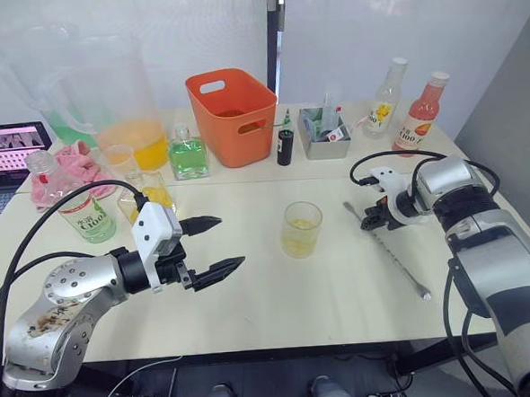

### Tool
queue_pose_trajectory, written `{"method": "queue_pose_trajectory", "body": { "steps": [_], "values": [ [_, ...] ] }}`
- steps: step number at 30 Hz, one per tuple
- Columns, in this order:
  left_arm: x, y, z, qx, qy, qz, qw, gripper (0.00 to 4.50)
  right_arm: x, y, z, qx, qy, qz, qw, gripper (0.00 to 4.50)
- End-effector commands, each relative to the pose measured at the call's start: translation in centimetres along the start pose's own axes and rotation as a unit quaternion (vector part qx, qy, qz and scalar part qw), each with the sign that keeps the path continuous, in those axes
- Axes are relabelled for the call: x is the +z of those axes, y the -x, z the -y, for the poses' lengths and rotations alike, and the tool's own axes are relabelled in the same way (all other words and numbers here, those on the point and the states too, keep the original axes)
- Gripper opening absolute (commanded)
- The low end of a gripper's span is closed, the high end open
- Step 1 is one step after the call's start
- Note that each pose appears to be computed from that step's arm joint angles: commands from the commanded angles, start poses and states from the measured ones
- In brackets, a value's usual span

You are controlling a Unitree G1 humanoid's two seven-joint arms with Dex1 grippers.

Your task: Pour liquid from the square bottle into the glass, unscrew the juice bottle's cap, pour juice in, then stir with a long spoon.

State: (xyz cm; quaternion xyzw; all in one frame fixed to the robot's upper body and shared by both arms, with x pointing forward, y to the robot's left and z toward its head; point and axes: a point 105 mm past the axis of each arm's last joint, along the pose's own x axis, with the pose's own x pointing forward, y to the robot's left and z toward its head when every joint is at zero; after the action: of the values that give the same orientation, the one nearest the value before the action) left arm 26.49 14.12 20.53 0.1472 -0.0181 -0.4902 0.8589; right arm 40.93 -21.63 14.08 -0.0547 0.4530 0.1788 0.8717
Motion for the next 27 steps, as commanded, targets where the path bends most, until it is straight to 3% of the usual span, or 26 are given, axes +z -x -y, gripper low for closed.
{"method": "queue_pose_trajectory", "body": {
  "steps": [1, 6, 7, 11, 14, 16, 20, 27],
  "values": [
    [-0.6, 0.4, -0.3, 0.006, -0.001, -0.019, 1.000, 4.50, 2.0, 1.8, -0.1, 0.008, 0.000, 0.042, 0.999, 2.63],
    [-1.5, 1.0, -0.7, 0.012, 0.011, -0.030, 0.999, 4.50, 3.7, 4.1, 0.0, 0.035, -0.010, 0.101, 0.994, 4.33],
    [-1.7, 1.1, -0.8, 0.014, 0.012, -0.035, 0.999, 4.50, 4.1, 4.7, -0.1, 0.045, -0.004, 0.116, 0.992, 4.47],
    [-2.6, 2.2, -2.0, 0.035, 0.029, -0.040, 0.998, 4.50, 5.3, 6.9, -0.9, 0.095, 0.034, 0.198, 0.975, 4.47],
    [-3.4, 3.9, -3.6, 0.077, 0.014, -0.047, 0.996, 4.50, 5.1, 8.8, -0.6, 0.124, 0.044, 0.292, 0.947, 4.47],
    [-3.6, 4.6, -3.9, 0.084, 0.020, -0.047, 0.995, 4.50, 4.5, 9.3, -0.2, 0.119, 0.052, 0.310, 0.942, 4.47],
    [-5.5, 6.6, -4.0, 0.108, 0.013, -0.089, 0.990, 4.50, 4.0, 11.4, 1.0, 0.047, 0.115, 0.437, 0.891, 4.47],
    [-7.3, 9.3, -4.7, 0.177, 0.012, -0.093, 0.980, 4.50, 0.0, 12.1, 1.9, 0.051, 0.113, 0.479, 0.869, 4.47]
  ]
}}
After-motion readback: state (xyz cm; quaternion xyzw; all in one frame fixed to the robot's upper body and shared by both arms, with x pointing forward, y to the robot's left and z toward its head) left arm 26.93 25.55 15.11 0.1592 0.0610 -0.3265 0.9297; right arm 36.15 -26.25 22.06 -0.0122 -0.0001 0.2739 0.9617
